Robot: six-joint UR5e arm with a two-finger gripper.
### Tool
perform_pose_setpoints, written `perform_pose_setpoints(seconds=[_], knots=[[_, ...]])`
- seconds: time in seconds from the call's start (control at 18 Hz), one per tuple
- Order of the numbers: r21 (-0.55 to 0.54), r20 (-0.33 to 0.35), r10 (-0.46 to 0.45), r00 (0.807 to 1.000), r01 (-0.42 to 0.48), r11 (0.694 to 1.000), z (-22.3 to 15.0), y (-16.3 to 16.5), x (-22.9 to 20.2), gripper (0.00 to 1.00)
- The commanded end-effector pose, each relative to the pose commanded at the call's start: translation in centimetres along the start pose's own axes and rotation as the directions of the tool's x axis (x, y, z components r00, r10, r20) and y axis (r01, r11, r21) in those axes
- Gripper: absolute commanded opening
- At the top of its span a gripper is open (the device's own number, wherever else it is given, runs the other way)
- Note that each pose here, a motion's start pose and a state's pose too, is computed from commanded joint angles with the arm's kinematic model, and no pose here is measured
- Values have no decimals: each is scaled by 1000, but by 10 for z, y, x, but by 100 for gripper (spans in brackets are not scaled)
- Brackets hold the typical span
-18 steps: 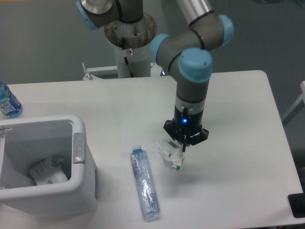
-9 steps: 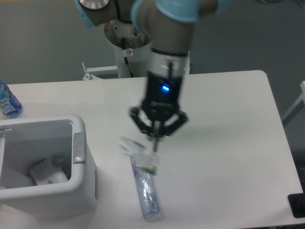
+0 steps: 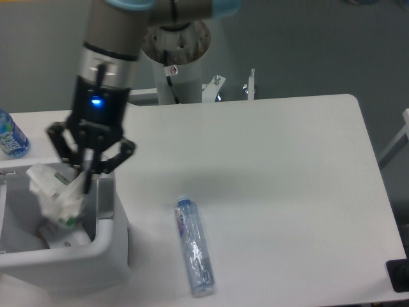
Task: Place the trash in the trash can
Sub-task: 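Open the gripper to drop the wrapper into the bin, then move the gripper over the clear water bottle and lower it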
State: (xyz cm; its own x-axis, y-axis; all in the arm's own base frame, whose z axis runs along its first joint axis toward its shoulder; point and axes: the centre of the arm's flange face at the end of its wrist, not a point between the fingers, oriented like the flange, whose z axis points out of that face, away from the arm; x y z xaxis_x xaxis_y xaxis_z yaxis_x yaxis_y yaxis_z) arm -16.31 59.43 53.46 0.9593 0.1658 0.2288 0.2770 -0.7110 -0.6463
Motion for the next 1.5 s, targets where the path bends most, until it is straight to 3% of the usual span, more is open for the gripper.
perform_pose_setpoints(seconds=[0.28, 0.44, 0.67, 0.89, 1.11, 1.39, 1.5], knots=[[6, 10, -18, 1000, 18, 1000, -3, -3, -7, 100], [3, 69, -113, 991, 113, 994, 0, 0, -74, 100], [-8, 135, -226, 965, 229, 973, 20, 5, -174, 100], [-52, 177, -294, 939, 307, 950, 52, 28, -242, 100], [-127, 225, -324, 919, 357, 925, 111, 52, -294, 100], [-191, 266, -346, 900, 401, 896, 172, 81, -330, 100], [-232, 317, -327, 890, 407, 883, 195, 97, -336, 100]])
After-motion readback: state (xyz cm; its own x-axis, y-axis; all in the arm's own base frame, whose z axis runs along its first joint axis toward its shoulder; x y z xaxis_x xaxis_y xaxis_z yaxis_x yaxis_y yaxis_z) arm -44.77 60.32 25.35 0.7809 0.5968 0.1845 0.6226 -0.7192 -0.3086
